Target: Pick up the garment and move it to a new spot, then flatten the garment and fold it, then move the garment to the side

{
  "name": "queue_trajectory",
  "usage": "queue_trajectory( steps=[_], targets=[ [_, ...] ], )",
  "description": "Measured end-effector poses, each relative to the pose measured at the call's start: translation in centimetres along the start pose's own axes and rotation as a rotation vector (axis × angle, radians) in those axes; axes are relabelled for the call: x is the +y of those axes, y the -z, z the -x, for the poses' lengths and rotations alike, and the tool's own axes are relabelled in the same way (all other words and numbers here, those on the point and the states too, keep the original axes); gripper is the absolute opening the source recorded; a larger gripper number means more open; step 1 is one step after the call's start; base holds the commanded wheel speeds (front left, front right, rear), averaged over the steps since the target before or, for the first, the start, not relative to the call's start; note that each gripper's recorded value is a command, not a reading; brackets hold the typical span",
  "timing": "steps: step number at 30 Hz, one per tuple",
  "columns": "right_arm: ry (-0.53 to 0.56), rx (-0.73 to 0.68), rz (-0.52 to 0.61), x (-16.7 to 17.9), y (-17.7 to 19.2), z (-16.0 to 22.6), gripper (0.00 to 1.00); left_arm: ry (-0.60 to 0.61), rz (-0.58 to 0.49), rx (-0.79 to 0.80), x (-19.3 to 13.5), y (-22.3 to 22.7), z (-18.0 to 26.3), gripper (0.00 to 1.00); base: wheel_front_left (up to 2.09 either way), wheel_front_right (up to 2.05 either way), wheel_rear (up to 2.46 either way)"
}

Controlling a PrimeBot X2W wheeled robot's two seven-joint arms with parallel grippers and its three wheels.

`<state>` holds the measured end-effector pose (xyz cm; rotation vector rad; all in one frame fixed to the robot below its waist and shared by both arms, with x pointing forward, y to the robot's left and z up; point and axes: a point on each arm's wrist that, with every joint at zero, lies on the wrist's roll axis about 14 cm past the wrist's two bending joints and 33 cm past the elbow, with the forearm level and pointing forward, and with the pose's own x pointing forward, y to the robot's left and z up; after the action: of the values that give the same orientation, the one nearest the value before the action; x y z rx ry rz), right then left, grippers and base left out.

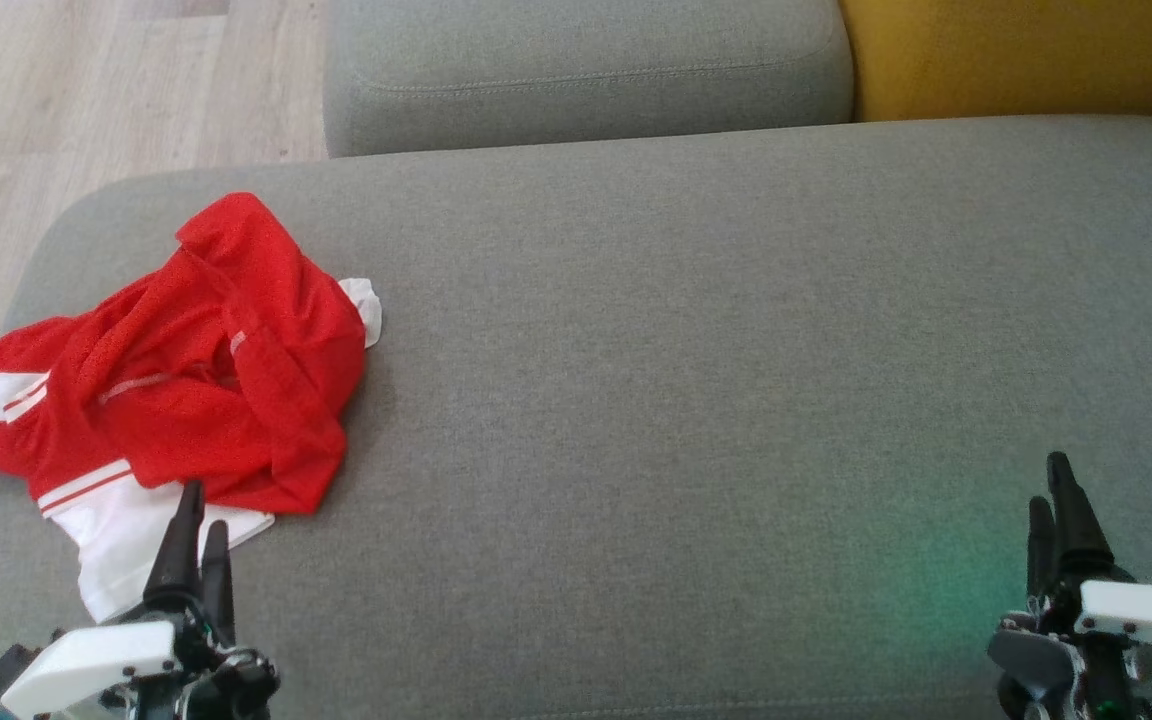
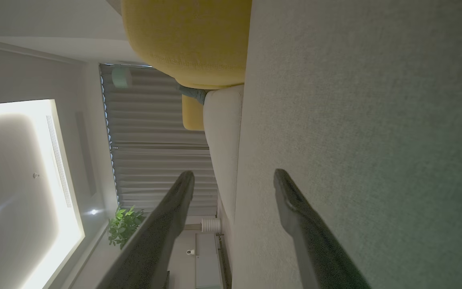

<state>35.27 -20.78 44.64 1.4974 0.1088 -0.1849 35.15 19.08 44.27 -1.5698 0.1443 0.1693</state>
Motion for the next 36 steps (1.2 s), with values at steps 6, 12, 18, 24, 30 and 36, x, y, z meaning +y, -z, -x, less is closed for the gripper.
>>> queue_trajectory(
  steps=[6,12,18,24,30,36],
  targets=[
    [-0.009,0.000,0.090,0.4,0.1,-0.2,1.00,0.027,-0.050,-0.014,-0.9,-0.2,-0.1,1.00,0.00,0.00,0.00],
    [-0.032,-0.005,0.192,1.3,0.1,-0.6,1.00,0.064,-0.117,-0.036,-2.2,-0.6,-0.3,1.00,0.00,0.00,0.00],
    [-0.064,-0.009,0.280,2.5,0.3,-1.0,1.00,0.082,-0.179,-0.048,-3.1,-0.8,-0.6,1.00,0.00,0.00,0.00],
    [-0.076,-0.007,0.395,2.9,0.5,-1.0,1.00,0.102,-0.278,-0.048,-4.0,-0.3,-0.7,1.00,0.00,0.00,0.00],
    [-0.097,0.006,0.520,3.4,1.3,-1.1,1.00,0.133,-0.393,-0.052,-5.1,0.1,-0.8,1.00,0.00,0.00,0.00],
    [-0.106,0.024,0.649,3.4,2.0,-1.1,1.00,0.165,-0.524,-0.049,-6.2,1.0,-0.8,1.00,0.00,0.00,0.00]
  ],
)
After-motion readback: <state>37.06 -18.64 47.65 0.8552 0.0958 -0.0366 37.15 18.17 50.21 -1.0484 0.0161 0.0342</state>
